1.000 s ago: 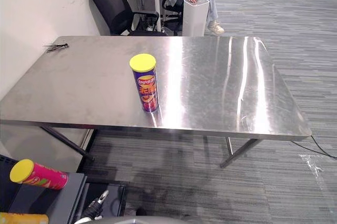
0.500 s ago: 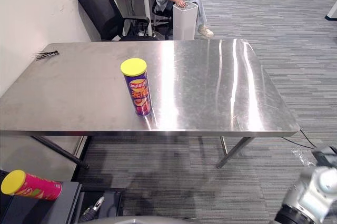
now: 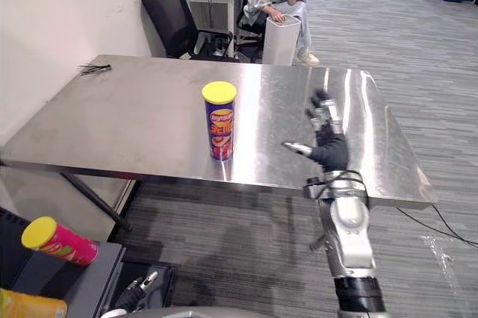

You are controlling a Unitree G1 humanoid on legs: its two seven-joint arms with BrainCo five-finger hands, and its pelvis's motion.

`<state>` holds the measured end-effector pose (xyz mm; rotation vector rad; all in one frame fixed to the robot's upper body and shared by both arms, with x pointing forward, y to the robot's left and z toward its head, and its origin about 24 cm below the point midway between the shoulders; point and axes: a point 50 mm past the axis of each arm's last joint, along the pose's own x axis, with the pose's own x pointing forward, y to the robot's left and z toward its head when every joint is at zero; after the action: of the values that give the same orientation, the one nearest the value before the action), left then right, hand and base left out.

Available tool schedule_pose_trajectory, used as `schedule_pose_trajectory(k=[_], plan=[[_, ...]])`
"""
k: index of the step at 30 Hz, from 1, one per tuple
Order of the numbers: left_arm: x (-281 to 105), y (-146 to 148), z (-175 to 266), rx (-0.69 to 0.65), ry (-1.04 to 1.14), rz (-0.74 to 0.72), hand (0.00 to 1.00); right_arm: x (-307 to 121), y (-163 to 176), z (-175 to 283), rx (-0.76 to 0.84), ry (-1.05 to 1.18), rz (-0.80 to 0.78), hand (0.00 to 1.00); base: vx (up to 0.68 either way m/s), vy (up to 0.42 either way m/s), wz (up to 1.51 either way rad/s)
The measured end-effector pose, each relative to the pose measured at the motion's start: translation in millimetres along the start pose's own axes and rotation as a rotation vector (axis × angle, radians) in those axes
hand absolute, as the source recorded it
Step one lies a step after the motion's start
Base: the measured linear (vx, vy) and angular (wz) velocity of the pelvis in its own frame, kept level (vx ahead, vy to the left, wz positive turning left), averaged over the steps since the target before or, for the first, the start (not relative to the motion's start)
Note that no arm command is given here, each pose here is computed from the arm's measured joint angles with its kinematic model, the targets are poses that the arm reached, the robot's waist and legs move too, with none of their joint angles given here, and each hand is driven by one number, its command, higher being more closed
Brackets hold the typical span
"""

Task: Put the gum and the chips on the shelf.

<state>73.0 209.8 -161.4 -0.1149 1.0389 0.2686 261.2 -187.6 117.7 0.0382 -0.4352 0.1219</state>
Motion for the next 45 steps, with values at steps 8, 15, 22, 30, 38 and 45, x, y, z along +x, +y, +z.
schedule_pose_trajectory(k=[8, 15, 22, 30, 38, 45], plan=[[0.0, 0.9, 2.4, 0.003, -0.006, 0.003, 0.00, 24.9, 19.5, -3.5, 0.017, 0.001, 0.078, 0.00, -0.01, 0.006, 0.14], [-1.4, 6.8, -0.8, -0.004, 0.006, 0.031, 0.00, 32.1, 17.7, -19.1, 0.004, 0.076, 0.038, 0.00, 0.05, -0.012, 0.05], [-5.4, 11.5, -10.7, -0.006, 0.032, 0.050, 0.00, 37.5, 20.7, -30.4, -0.001, 0.123, 0.026, 0.00, 0.02, -0.008, 0.01], [-7.1, 12.6, -15.1, -0.007, 0.044, 0.053, 0.00, 39.0, 27.1, -41.3, 0.004, 0.181, 0.050, 0.00, -0.02, -0.002, -0.01], [-7.8, 12.6, -16.0, -0.002, 0.044, 0.050, 0.00, 43.5, 44.2, -45.4, 0.005, 0.200, 0.146, 0.00, 0.00, 0.000, 0.00], [-7.6, 12.3, -15.3, -0.001, 0.041, 0.049, 0.00, 48.2, 49.4, -50.9, -0.003, 0.227, 0.175, 0.00, 0.00, 0.000, 0.00]])
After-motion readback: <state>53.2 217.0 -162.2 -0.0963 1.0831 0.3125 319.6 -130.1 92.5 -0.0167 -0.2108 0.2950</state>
